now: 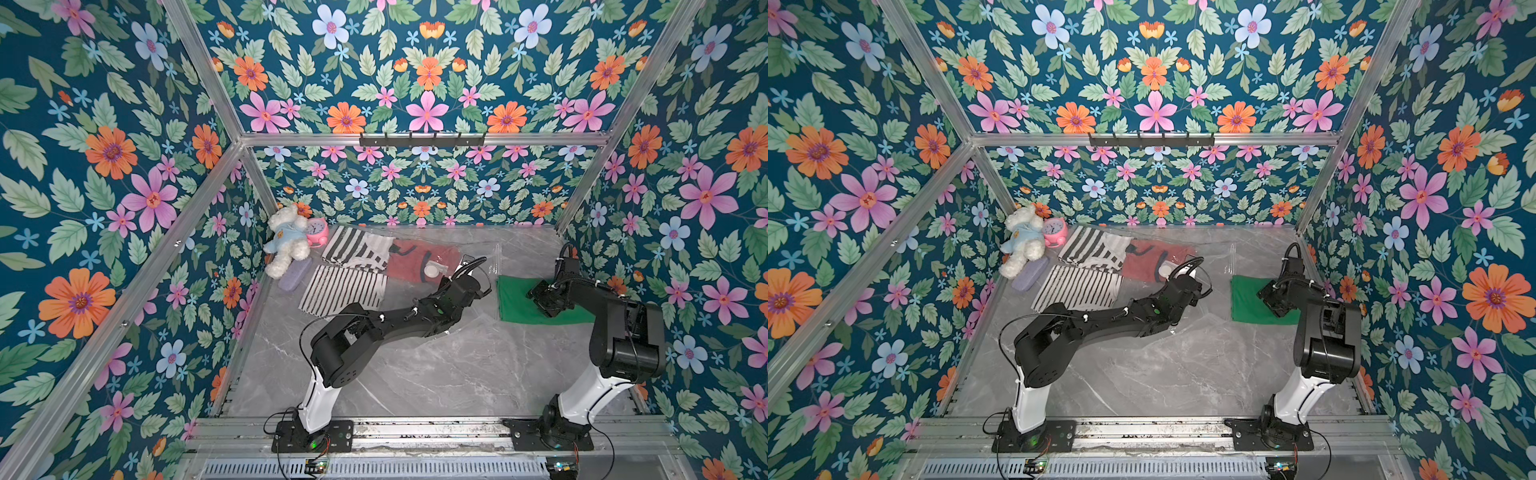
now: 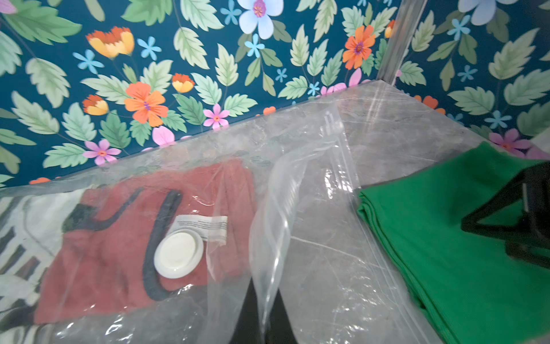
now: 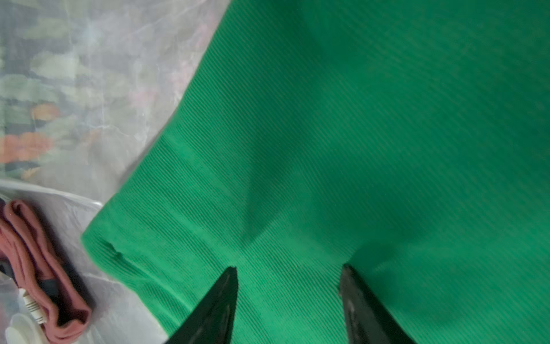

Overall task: Take the tank top out of the vacuum bag
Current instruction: Move the tank top to the corner of the board.

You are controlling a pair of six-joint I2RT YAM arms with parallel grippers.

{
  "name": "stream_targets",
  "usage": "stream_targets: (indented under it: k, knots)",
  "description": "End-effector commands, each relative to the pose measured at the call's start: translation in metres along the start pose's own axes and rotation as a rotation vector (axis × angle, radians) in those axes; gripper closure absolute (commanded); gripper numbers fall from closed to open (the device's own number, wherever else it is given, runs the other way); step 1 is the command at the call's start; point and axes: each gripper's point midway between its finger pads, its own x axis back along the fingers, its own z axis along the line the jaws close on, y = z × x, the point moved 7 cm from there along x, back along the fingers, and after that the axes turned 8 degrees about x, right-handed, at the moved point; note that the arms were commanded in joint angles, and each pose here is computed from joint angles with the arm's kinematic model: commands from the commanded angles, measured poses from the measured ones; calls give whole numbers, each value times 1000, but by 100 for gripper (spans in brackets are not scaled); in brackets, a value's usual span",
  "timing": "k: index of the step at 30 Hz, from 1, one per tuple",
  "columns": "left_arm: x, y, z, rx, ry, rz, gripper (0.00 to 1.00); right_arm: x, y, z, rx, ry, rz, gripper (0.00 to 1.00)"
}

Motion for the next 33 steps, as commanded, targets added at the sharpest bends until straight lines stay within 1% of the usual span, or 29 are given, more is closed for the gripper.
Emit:
stream_targets:
  k: [1,10,22,27,33]
  knots:
    - [6,13,17,9,146,-71,100,-3,0,-3,-24,-1,-2,42]
    - [21,28,35,76,256,-132,100,-2,1,-3,-44,3,-9,42]
    - [31,35,49,111,353,-174,100,0,4,-8,-61,-12,-21,42]
    - [37,41,53,137,358,-198,100,3,5,-5,-70,15,-21,43]
    - [46,48,58,191,342,-227,100,7,7,-4,-73,7,-32,43]
